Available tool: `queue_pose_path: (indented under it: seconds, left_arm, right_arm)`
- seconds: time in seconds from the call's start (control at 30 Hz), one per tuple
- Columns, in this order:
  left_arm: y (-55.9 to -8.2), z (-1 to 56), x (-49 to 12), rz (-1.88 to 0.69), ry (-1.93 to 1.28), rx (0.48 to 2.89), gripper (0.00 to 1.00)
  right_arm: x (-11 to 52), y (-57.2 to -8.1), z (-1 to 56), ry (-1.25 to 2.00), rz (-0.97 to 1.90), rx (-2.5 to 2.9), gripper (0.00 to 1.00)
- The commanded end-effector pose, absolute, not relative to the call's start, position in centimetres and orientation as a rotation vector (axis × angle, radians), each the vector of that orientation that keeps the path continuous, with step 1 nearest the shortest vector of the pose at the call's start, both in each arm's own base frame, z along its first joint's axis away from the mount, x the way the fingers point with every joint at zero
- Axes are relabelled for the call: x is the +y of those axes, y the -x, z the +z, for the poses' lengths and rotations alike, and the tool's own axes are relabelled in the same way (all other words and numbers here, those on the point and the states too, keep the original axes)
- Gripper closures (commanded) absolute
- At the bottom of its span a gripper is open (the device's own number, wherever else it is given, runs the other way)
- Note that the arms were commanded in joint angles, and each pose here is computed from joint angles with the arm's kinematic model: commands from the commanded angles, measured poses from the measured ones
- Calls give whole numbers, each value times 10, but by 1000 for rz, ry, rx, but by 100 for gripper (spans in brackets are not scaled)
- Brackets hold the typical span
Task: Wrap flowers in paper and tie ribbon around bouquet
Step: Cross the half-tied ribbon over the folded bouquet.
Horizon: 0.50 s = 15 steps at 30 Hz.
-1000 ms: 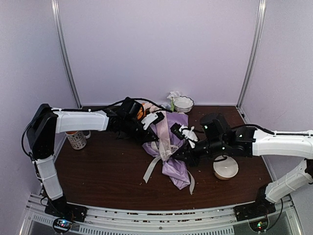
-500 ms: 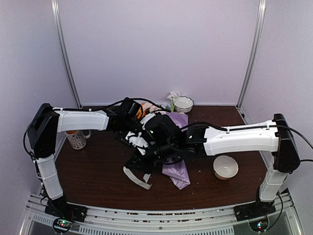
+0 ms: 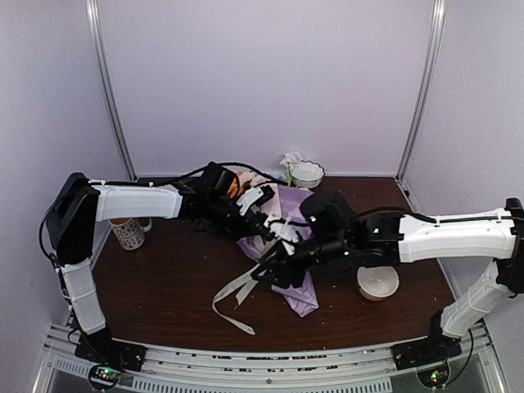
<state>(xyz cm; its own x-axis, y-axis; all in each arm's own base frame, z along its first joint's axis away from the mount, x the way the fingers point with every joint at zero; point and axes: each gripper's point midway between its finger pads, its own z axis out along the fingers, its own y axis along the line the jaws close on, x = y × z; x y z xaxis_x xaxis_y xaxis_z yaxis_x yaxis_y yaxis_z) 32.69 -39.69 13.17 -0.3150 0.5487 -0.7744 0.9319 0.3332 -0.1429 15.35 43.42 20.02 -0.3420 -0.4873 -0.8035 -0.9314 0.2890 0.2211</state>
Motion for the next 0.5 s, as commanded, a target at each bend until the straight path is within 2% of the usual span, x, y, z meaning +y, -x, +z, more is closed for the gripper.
queue_pose_path:
  seconds: [0.0, 0.17, 0.33, 0.47]
  left_arm:
    - [-318, 142, -412, -824, -1349, 1874, 100]
    - [-311, 151, -418, -866, -1369, 1827, 100]
    - [-305, 154, -428, -913, -1391, 1801, 100]
    - [-304, 150, -435, -946, -1388, 1807, 100]
  right_arm:
    - [379, -221, 208, 882, 937, 2029, 56]
    - [336, -282, 173, 553, 962, 2213, 71]
    - [321, -317, 141, 412, 870, 2337, 76]
    - [313, -327, 117, 361, 823, 2392, 75]
